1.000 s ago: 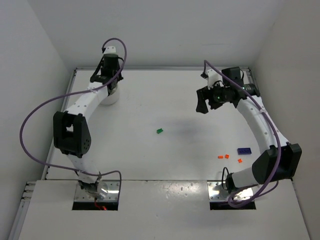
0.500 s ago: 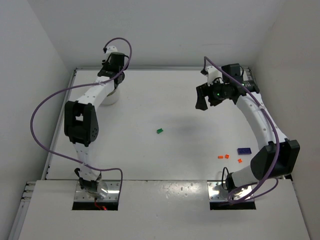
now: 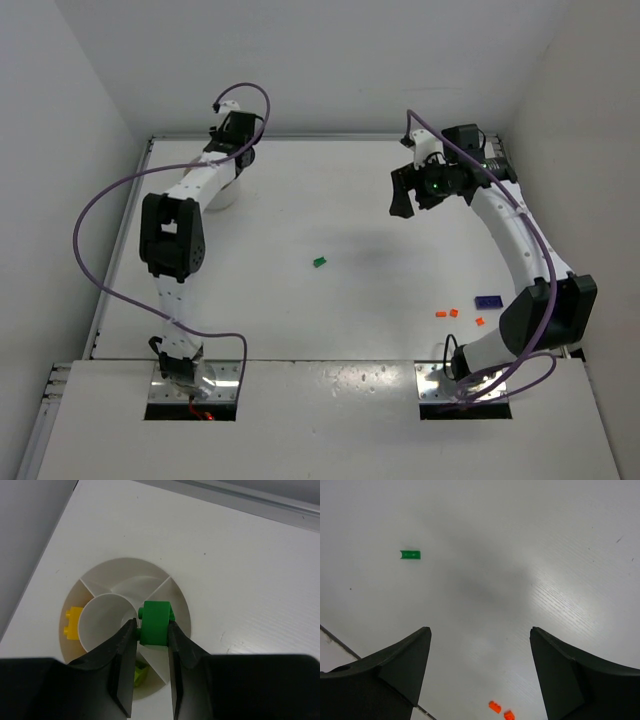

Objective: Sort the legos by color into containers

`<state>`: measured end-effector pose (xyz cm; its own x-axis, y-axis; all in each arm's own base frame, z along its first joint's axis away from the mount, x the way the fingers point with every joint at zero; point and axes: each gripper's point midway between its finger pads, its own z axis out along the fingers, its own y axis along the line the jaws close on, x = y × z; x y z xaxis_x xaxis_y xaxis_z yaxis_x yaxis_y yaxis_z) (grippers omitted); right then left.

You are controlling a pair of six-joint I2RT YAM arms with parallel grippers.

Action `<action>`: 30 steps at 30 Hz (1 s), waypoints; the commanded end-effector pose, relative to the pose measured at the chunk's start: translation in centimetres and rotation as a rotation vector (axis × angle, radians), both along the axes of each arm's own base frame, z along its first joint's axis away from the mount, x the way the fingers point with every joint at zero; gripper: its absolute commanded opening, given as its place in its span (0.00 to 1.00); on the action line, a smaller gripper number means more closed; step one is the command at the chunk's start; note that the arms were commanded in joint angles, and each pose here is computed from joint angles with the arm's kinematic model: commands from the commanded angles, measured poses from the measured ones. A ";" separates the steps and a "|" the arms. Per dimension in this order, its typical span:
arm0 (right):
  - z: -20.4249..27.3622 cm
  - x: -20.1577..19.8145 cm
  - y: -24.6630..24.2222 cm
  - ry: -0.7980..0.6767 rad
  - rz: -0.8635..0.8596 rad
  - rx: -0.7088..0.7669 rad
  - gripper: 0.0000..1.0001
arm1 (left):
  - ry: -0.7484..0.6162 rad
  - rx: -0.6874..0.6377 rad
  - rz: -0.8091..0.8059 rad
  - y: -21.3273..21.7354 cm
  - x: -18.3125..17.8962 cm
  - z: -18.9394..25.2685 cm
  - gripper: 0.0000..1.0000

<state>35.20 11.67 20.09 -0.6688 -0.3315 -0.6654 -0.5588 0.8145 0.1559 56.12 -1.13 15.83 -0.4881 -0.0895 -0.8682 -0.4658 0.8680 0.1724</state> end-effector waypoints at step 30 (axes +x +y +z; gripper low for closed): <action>-8.8 -2.8 11.7 0.007 0.692 -0.053 0.58 | -0.126 -0.483 -0.983 -7.9 -13.4 13.0 0.62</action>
<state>30.34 22.14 11.31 -0.3972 -0.7136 -0.5770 -0.9173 0.3286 0.2251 46.23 -2.61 32.63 -0.3194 -0.0962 -0.9427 0.1898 0.9682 -0.1631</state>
